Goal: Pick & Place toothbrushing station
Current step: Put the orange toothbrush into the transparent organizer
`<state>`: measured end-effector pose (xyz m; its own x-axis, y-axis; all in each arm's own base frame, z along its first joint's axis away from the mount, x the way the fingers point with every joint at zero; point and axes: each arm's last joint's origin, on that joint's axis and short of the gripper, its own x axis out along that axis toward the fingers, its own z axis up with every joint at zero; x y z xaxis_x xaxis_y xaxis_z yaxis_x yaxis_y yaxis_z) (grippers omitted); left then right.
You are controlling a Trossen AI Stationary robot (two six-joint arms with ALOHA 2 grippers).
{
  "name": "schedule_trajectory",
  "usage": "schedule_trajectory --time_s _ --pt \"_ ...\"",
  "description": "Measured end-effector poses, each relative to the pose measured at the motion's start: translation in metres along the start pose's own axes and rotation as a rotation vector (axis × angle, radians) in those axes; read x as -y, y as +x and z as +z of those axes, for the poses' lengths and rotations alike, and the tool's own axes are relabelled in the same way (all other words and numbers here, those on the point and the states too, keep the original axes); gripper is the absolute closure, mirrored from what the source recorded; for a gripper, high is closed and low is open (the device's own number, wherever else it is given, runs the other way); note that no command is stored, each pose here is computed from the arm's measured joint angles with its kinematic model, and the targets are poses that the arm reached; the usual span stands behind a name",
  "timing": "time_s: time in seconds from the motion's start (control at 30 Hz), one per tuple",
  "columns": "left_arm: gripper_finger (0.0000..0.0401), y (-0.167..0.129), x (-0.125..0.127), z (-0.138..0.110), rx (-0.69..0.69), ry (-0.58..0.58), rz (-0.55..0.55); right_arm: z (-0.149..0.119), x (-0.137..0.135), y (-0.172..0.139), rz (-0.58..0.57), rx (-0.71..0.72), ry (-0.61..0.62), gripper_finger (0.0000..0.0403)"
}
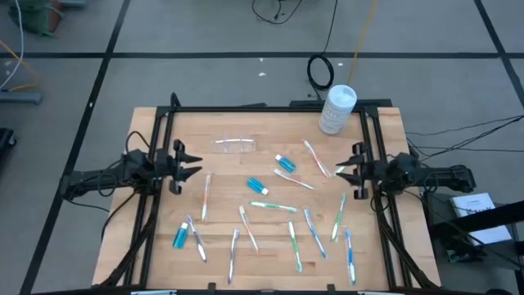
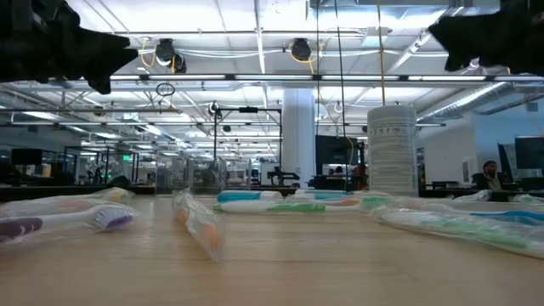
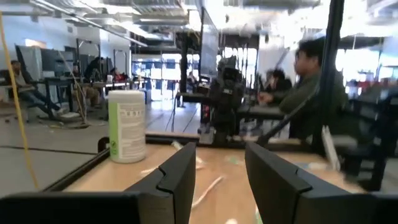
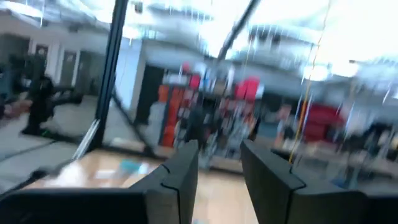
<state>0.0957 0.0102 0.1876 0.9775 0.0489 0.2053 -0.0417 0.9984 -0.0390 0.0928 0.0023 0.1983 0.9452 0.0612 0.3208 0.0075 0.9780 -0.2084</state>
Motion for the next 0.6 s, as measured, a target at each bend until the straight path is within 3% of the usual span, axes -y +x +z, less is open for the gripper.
schedule_trajectory --time_s 0.23,0.3,0.37,0.47,0.6 --pt "0.0256 0.000 0.000 0.007 0.075 -0.064 -0.007 0.021 0.005 -0.002 -0.080 0.213 -0.045 0.0289" --pt "0.0256 0.000 0.000 0.007 0.077 -0.143 0.011 0.028 0.009 -0.004 -0.187 0.272 -0.076 0.0289" --pt "0.0256 0.000 -0.002 0.008 0.082 -0.184 0.067 0.035 0.015 -0.008 -0.370 0.323 -0.048 0.0289" --pt "0.0256 0.002 -0.005 0.017 0.097 -0.147 0.197 0.027 0.022 -0.005 -0.599 0.227 0.074 0.0289" --pt "0.0256 0.012 -0.007 0.035 0.052 -0.176 0.279 0.013 0.025 0.007 -0.664 0.100 0.070 0.0289"
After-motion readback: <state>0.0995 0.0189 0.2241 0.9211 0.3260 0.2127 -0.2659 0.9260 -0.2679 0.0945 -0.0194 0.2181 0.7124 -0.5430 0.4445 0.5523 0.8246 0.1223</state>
